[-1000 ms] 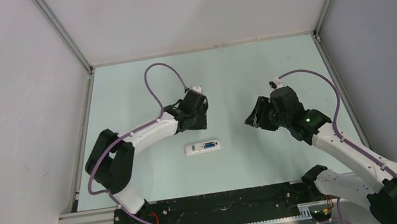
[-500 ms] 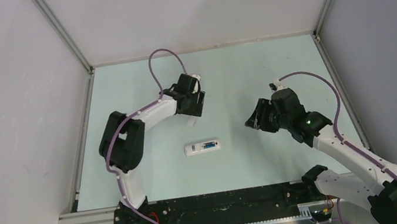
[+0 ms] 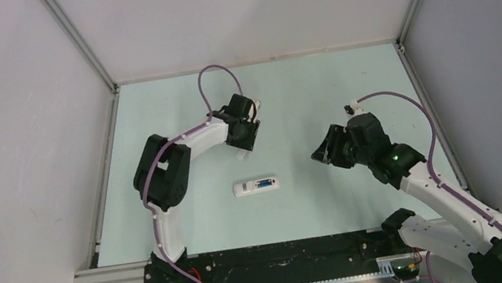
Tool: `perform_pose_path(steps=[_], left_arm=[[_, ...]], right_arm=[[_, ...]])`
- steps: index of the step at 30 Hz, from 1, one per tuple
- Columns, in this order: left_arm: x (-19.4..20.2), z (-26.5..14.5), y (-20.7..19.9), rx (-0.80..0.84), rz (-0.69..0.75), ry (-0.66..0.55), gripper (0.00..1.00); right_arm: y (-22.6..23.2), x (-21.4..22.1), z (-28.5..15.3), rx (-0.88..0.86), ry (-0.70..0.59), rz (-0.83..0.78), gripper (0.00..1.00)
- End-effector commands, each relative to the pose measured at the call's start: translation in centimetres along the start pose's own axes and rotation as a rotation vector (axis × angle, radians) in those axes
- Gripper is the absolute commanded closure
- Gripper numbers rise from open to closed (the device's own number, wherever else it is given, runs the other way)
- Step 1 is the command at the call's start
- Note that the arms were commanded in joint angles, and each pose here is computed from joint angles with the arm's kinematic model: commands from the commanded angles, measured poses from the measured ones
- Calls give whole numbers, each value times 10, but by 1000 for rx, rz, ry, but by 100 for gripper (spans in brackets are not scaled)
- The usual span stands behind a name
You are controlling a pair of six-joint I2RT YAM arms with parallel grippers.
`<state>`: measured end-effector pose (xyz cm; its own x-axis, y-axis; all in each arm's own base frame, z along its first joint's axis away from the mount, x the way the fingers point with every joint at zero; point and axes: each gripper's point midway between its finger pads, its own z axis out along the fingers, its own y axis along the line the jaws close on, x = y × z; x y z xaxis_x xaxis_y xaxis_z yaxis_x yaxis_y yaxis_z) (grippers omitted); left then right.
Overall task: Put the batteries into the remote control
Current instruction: Move the battery cover to the center of the board.
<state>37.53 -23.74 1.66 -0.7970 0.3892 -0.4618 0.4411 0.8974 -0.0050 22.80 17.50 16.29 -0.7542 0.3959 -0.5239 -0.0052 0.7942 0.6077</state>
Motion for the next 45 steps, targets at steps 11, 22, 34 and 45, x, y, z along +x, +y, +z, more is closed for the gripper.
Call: perform_pose_path(steps=[11,22,34,45], left_arm=[[13,-3,-30,118,135,40,70],[17,-30,-103,165,335,-29,78],[10,-36,-148,241,427,-128,60],[-25,-61,-137,234,356,-244,30]], right_arm=[[-6,2,-7,28,-4,22,51],[-25,13,-2,90,14,37,51],[-67,44,9,157,37,136,51],[-66,37,24,133,35,107,51]])
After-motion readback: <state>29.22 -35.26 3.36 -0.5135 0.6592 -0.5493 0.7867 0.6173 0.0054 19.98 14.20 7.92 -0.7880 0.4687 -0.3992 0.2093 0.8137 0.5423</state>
